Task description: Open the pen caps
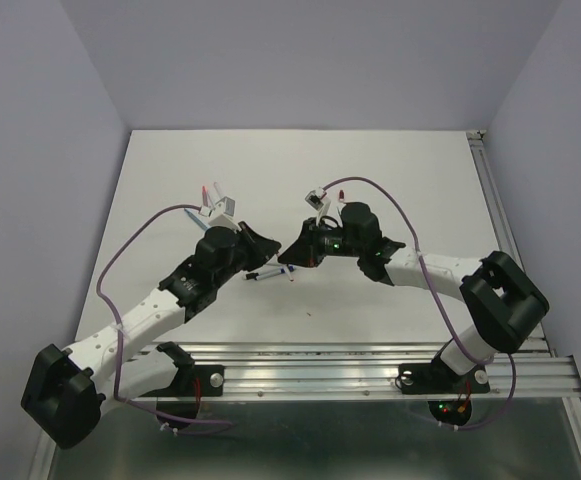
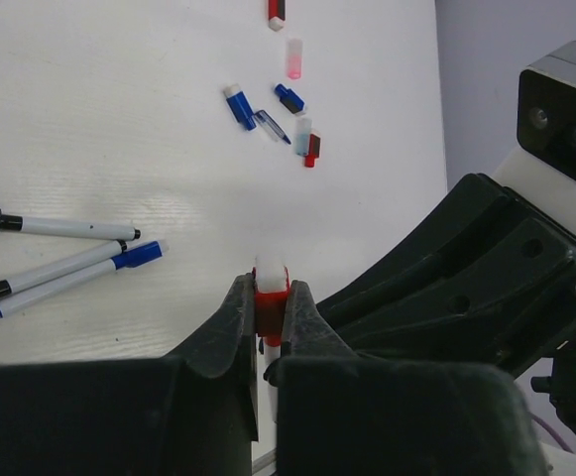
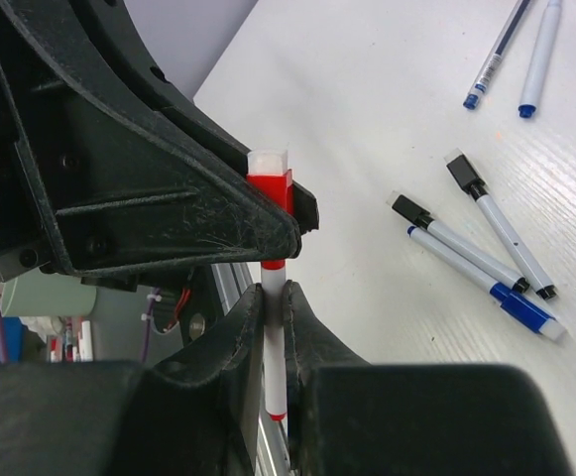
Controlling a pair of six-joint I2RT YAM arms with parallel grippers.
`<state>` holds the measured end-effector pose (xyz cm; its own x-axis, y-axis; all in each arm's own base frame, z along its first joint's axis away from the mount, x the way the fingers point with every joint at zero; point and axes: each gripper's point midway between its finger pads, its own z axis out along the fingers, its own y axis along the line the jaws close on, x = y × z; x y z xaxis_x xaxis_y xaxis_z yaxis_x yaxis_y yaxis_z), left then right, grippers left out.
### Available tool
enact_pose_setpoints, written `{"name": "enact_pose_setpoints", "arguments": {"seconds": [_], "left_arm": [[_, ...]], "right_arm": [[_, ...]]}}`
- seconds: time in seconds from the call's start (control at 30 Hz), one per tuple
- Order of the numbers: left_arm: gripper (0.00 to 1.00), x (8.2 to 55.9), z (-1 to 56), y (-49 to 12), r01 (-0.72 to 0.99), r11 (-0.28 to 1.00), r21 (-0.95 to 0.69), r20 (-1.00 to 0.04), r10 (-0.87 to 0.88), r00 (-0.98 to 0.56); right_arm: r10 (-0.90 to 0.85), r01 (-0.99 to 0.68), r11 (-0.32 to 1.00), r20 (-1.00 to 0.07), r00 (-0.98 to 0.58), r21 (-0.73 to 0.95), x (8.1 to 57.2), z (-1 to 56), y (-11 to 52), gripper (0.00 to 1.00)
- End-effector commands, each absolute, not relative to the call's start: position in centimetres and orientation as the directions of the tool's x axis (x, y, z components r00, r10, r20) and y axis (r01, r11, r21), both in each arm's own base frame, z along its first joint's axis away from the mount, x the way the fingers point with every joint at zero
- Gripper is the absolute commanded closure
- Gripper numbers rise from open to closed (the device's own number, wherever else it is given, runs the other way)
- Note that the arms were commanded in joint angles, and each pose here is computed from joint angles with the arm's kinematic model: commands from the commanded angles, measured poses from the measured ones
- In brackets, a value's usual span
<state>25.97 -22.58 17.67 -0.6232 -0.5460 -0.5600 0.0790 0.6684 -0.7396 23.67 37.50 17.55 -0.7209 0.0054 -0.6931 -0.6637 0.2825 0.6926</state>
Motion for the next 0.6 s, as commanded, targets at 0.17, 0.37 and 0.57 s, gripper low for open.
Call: {"name": "enact_pose_setpoints", "arguments": {"seconds": [0.17, 0.37, 0.57], "left_arm": [[1.0, 25.6, 18.5, -23.0, 0.087, 0.603, -0.793, -0.524, -0.601, -0.604], [1.0, 25.6, 19.3, -22.2, 0.071, 0.576, -0.814, -0.508, -0.649, -0.566], [1.0, 25.6, 19.6, -22.3, 0.068, 0.567, -0.821, -0.5, -0.657, -0.565]], "right_arm": [[0.0, -0.716, 0.183, -0.729, -0.685, 0.673, 22.6, 19.4, 38.1, 0.6], [-0.02, -0.703, 0.176, -0.712, -0.702, 0.689, 22.1, 18.4, 38.2, 0.58], [-0.061, -0.694, 0.17, -0.695, -0.716, 0.7, 21.5, 17.1, 39.1, 0.59]]}}
